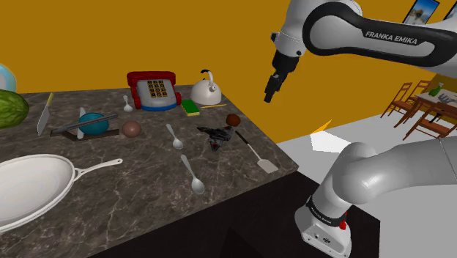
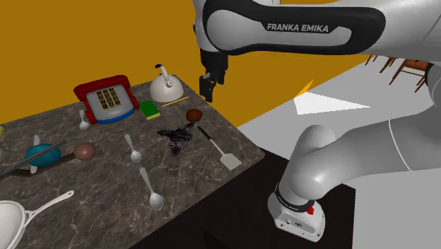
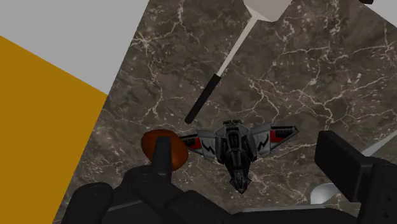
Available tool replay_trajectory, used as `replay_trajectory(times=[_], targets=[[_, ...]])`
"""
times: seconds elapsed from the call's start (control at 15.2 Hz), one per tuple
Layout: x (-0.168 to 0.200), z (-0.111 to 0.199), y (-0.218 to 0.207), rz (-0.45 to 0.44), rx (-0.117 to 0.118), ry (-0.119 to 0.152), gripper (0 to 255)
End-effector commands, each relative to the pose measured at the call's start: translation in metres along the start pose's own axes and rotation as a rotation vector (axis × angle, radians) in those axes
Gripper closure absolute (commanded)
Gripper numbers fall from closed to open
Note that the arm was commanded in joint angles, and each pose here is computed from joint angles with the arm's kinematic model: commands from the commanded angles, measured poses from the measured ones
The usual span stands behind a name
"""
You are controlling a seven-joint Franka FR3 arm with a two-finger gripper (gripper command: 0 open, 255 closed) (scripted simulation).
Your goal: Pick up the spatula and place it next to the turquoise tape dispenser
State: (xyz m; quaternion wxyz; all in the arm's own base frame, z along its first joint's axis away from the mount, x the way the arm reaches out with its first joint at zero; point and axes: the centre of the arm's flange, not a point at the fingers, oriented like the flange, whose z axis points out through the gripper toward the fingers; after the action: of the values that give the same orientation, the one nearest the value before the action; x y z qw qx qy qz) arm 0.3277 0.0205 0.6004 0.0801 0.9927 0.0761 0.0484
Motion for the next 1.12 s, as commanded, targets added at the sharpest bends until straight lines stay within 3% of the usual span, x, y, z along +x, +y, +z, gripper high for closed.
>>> replay_trajectory(times=[0.0, 1.06], targets=[[0.0, 0.0, 0.0, 0.0, 0.0, 0.0, 0], [-0.005, 0.21, -0.007, 0.518, 0.115, -0.06, 0]])
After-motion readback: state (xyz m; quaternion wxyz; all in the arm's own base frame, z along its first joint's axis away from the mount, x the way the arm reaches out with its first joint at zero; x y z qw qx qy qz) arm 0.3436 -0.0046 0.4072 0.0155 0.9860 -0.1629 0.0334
